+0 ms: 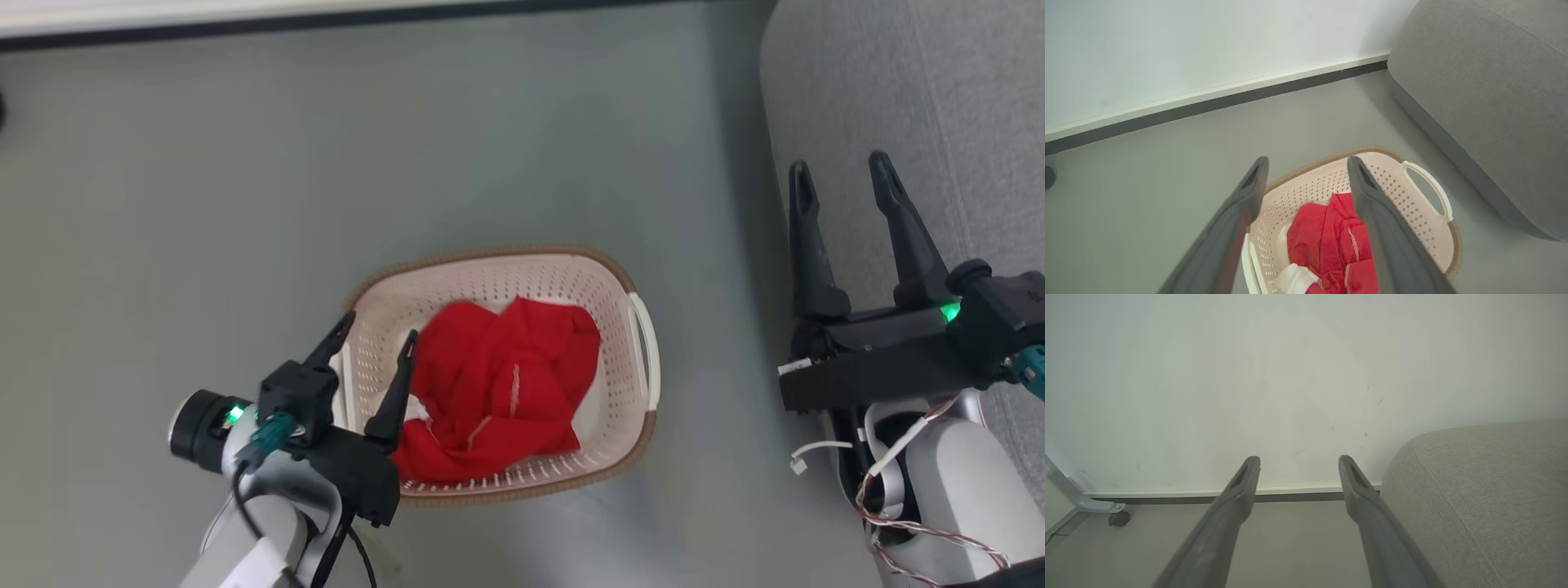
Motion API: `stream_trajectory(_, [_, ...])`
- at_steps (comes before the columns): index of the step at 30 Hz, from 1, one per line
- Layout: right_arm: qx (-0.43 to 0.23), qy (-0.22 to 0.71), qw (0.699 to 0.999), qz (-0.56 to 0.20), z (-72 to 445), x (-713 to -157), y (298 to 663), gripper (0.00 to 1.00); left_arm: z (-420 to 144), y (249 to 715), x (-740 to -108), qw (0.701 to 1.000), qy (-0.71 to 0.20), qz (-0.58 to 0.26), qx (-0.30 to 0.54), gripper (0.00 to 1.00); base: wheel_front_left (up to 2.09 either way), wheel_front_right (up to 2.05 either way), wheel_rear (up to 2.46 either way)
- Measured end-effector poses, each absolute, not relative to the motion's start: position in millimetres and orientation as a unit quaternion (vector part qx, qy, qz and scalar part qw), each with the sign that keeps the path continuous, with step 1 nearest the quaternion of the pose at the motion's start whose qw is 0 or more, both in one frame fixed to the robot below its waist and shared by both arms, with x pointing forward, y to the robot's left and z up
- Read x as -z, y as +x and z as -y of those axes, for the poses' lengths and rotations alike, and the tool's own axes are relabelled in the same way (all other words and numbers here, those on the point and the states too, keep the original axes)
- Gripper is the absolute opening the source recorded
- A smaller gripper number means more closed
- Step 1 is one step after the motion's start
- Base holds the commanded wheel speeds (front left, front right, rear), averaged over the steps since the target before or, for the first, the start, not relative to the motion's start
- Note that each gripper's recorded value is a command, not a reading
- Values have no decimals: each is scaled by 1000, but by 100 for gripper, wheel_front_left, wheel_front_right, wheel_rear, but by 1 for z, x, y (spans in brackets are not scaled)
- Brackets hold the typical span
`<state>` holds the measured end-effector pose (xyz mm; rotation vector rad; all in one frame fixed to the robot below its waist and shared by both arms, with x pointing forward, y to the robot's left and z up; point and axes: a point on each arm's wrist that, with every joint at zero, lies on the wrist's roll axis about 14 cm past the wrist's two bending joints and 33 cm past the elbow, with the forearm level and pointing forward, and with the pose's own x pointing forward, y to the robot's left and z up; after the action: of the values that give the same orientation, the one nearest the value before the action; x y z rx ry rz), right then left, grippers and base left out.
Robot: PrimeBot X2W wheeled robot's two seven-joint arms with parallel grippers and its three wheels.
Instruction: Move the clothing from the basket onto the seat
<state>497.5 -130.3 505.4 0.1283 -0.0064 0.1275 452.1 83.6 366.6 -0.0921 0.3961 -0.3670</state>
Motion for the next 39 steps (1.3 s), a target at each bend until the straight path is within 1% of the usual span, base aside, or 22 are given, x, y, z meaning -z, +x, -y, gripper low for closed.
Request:
stream_trajectory(8, [-56,65,996,-12,133,-483,512,100,-57,443,-306,929,5,-270,252,100,0,0,0])
stream_trajectory(13, [-51,65,996,-24,134,-469,518,100,-45,429,-270,900,40,-312,302,100,0,0,0])
stream_trajectory(15, [-48,65,996,-28,135,-464,520,100,-44,424,-256,890,49,-330,310,100,0,0,0])
stream_trajectory(24, [-31,59,997,-43,146,-442,522,100,-34,413,-210,848,101,-370,366,100,0,0,0])
stream_trajectory(30, [-23,53,997,-45,152,-434,523,100,-32,403,-182,813,144,-395,403,100,0,0,0])
stream_trajectory(31, [-19,51,997,-49,154,-430,522,100,-32,399,-173,798,161,-402,418,100,0,0,0])
stream_trajectory(39, [3,47,997,-62,169,-413,517,100,-40,385,-139,742,227,-433,458,100,0,0,0])
